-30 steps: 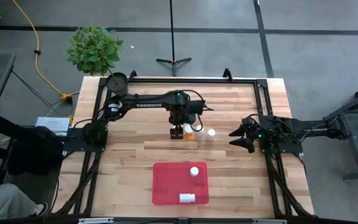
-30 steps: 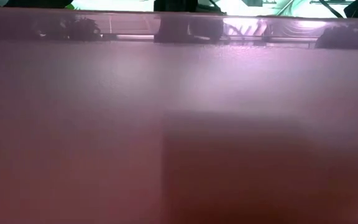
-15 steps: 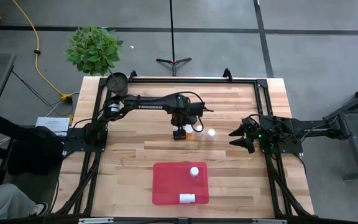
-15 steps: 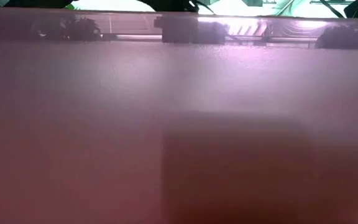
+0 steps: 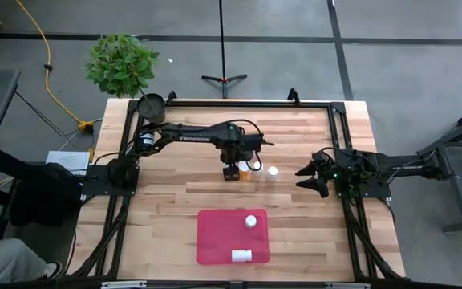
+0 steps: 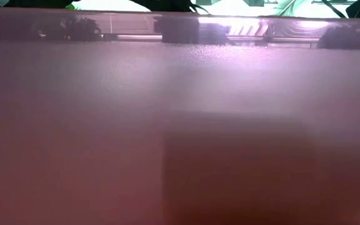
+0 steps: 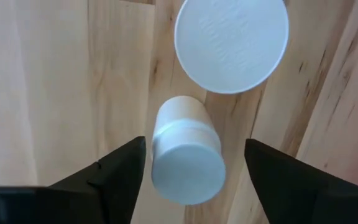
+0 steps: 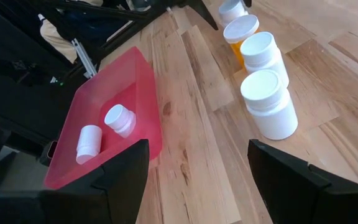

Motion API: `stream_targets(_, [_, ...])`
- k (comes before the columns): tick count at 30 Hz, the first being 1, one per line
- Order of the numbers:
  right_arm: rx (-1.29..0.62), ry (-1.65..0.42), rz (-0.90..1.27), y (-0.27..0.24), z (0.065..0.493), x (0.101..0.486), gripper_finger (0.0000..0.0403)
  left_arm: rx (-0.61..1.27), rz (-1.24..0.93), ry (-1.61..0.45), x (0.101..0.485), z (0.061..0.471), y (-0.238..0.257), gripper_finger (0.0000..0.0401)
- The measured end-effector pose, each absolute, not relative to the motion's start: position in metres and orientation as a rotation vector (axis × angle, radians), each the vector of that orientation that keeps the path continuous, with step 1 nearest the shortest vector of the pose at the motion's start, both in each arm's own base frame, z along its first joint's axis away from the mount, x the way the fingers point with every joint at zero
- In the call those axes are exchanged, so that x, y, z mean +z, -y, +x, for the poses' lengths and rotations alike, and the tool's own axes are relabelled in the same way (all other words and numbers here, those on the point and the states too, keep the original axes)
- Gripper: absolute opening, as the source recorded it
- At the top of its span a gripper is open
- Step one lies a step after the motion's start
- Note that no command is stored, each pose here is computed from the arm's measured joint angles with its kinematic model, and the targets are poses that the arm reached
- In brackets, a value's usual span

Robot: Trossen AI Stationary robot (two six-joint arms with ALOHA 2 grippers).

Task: Pick and place pill bottles into a basket
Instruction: Put the white pill bottle into the red bin

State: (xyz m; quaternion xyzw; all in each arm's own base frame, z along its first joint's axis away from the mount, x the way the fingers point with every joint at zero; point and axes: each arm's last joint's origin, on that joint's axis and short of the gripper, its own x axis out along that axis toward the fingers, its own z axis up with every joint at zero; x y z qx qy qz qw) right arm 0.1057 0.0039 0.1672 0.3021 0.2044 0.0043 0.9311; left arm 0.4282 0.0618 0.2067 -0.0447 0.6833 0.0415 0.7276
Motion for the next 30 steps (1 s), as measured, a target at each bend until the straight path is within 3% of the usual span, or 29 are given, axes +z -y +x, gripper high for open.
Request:
stream_targets(12, [0.009,-0.418,0.619,-0.004,0.106,0.167,0.0263,0.089,-0.105,-1.506,0.207,0.428,-0.062,0.0193])
stream_targets(22, [0.009,-0.418,0.619,-0.004,0.106,0.167,0.0263,0.063,-0.131,-1.528,0.209,0.426,-0.061,0.0190])
stream_targets(30, [0.009,-0.418,0.619,-0.004,0.106,0.167,0.0263,0.051,-0.093,-1.506,0.240,0.428,-0.062,0.0190])
